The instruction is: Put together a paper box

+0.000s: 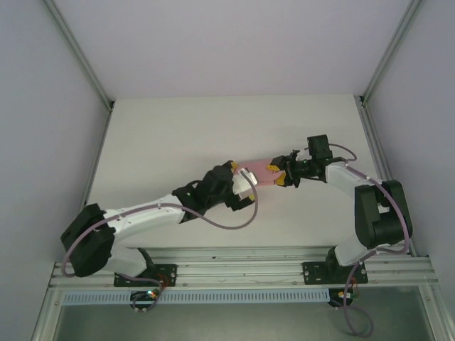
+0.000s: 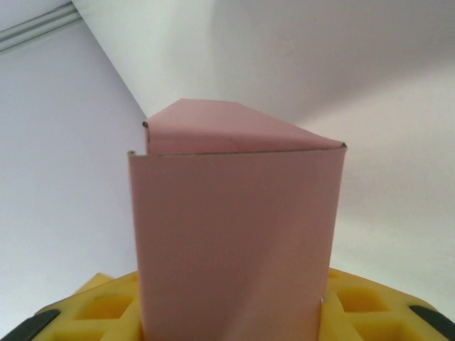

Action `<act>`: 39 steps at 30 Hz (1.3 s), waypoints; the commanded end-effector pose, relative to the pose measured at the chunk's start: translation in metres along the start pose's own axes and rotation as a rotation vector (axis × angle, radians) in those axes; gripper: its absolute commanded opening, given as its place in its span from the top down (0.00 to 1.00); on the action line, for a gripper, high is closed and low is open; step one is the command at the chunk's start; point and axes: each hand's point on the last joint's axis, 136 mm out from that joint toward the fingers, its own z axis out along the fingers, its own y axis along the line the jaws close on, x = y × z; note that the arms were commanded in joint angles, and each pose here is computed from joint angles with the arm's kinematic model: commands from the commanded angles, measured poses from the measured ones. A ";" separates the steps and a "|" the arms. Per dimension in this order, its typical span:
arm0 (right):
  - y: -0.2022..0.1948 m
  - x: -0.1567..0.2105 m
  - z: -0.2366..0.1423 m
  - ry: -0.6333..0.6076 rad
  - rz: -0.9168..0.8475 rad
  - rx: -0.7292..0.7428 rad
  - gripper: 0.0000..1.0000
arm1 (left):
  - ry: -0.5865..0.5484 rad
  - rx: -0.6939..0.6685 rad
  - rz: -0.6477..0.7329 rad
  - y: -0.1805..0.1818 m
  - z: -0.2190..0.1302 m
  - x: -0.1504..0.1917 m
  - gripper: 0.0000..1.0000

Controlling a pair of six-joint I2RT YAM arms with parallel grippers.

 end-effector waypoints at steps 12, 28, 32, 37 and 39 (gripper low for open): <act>0.004 0.041 -0.010 0.192 0.181 -0.003 0.60 | 0.112 -0.160 0.288 0.029 0.024 0.020 0.07; 0.000 0.033 -0.011 0.139 0.097 0.007 0.32 | 0.101 -0.075 0.266 0.023 0.019 0.017 0.56; 0.001 -0.001 -0.033 -0.081 -0.023 0.038 0.00 | 0.147 0.000 0.235 0.019 0.014 0.030 0.59; 0.012 -0.059 -0.101 -0.533 -0.326 0.148 0.00 | 0.248 0.175 0.188 0.007 0.001 0.055 0.59; 0.021 -0.061 -0.114 -0.604 -0.537 0.197 0.00 | 0.283 0.232 0.156 0.004 -0.004 0.061 0.59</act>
